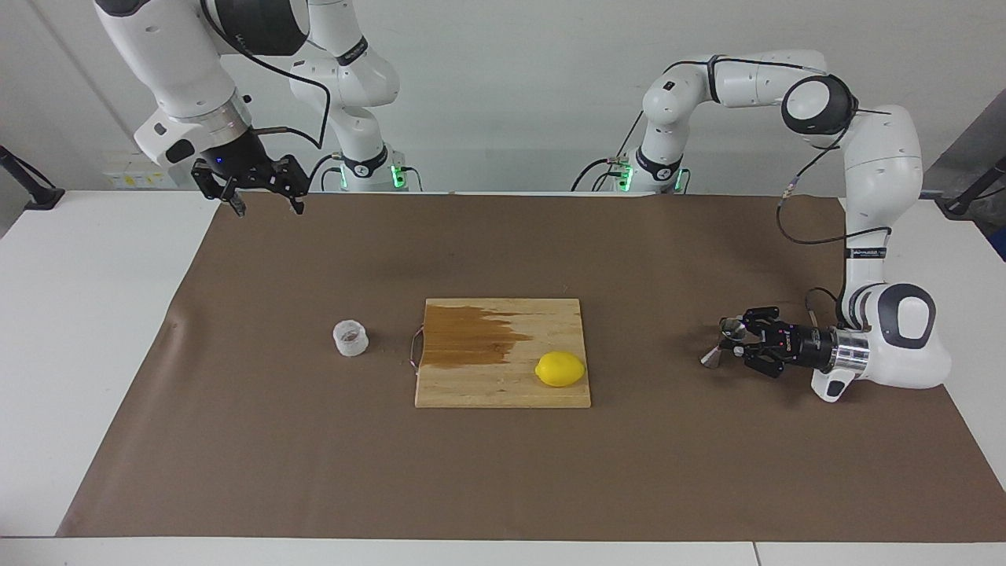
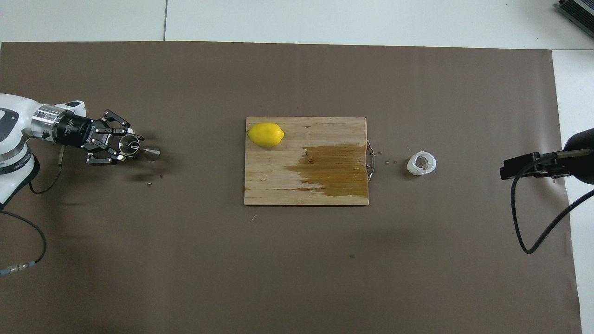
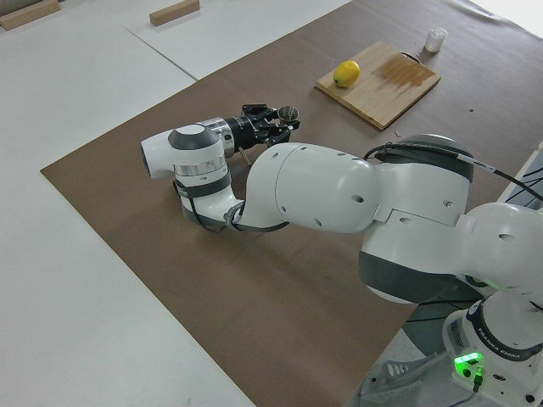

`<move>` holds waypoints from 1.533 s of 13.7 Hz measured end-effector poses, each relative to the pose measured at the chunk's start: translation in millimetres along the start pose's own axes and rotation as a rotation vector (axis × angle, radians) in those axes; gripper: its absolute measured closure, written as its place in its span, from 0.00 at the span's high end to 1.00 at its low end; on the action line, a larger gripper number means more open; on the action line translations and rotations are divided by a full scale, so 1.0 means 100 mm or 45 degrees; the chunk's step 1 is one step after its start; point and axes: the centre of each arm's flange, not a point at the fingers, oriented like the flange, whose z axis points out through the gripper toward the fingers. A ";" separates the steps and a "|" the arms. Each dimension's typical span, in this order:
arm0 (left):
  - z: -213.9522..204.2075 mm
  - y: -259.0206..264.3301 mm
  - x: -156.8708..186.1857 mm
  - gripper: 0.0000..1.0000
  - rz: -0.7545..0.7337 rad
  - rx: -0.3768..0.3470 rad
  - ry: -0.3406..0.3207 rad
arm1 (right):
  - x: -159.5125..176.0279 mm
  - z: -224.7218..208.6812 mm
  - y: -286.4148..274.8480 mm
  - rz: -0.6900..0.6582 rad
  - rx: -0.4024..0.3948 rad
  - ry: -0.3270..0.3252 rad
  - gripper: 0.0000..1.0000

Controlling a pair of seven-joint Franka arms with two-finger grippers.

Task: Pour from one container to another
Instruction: 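Close the left gripper on the silver cup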

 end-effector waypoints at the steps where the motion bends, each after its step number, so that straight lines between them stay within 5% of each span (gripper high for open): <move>1: 0.00 0.00 0.00 0.47 0.000 0.000 0.000 | 0.00 0.00 0.00 0.000 0.000 0.000 1.00; 21: 0.07 0.04 -0.06 0.46 0.016 0.007 -0.018 | 0.00 0.00 0.00 0.000 0.000 0.000 1.00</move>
